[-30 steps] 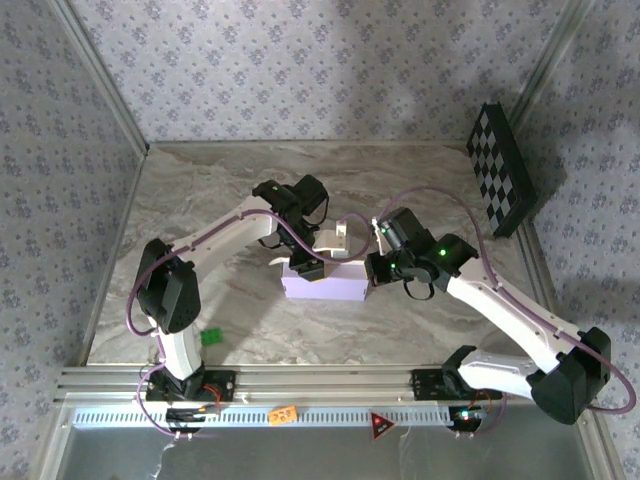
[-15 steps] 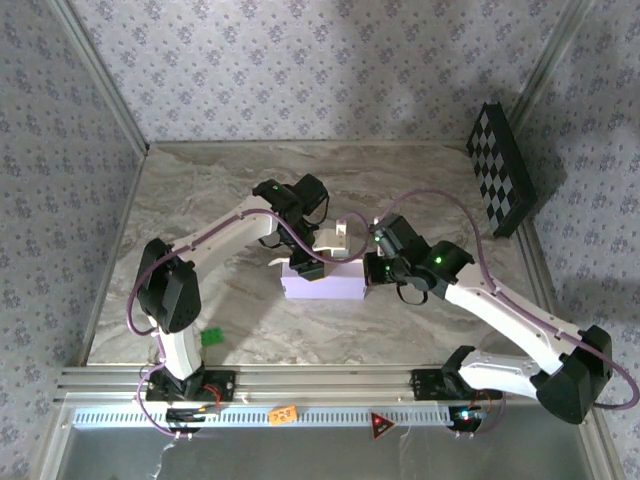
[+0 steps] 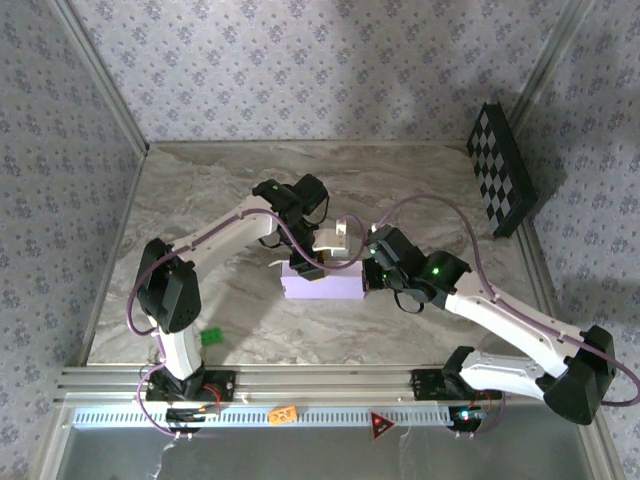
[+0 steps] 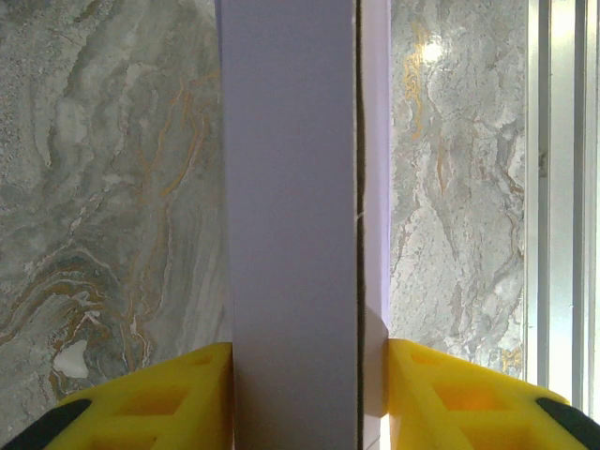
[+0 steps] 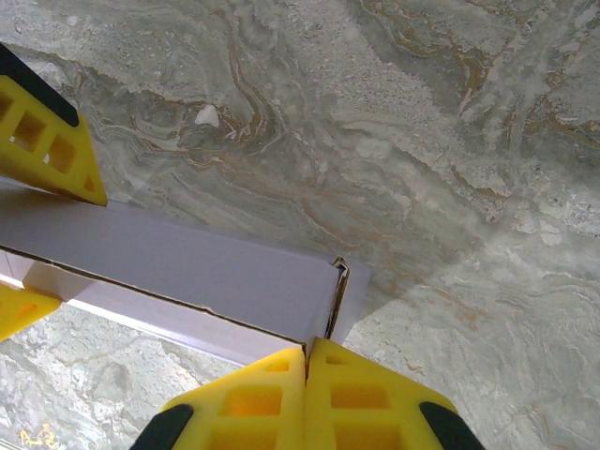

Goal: Fold the paper box

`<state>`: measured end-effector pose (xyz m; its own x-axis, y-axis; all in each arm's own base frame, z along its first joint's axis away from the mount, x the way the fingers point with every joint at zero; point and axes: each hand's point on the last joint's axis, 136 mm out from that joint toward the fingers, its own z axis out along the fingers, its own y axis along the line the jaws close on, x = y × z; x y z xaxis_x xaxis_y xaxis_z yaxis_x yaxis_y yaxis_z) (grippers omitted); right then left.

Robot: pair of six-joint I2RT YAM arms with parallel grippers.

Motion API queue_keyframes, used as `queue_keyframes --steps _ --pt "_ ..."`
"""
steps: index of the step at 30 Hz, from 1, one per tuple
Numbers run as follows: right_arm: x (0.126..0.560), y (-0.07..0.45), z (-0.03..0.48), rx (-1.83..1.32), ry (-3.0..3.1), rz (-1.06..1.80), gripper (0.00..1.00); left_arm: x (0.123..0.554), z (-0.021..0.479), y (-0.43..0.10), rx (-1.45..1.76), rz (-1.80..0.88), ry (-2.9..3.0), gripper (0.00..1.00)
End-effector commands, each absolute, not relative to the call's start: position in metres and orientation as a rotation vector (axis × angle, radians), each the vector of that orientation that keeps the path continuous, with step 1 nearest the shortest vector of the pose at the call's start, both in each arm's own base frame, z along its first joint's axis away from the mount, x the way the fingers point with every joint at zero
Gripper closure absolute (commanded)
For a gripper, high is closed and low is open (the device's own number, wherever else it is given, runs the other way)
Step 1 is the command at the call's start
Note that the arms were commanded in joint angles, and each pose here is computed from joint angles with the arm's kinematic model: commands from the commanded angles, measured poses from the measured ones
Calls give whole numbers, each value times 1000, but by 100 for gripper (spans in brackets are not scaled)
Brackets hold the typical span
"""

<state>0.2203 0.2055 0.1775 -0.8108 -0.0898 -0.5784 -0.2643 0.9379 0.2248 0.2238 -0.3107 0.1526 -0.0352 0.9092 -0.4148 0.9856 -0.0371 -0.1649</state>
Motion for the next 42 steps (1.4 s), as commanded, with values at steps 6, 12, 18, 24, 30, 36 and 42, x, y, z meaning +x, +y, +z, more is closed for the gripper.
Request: queue_keyframes --steps 6,12,18,24,30,36,42 --pt "222 216 182 -261 2473 448 95 229 181 -319 1946 -628 1976 46" --pt "221 215 183 -241 2487 442 95 246 227 -307 1645 -541 1975 37" --pt "223 217 184 -230 2485 449 95 252 237 -263 1270 -392 2171 37" --pt "225 223 184 -240 2500 453 95 228 224 -213 939 -385 2372 41" --pt "225 227 184 -252 2507 465 95 204 211 -185 769 -406 2403 37" --pt "225 229 187 -269 2507 469 95 212 201 -173 685 -332 2453 35" --pt "224 229 188 -265 2505 465 95 213 185 -178 669 -356 2555 49"
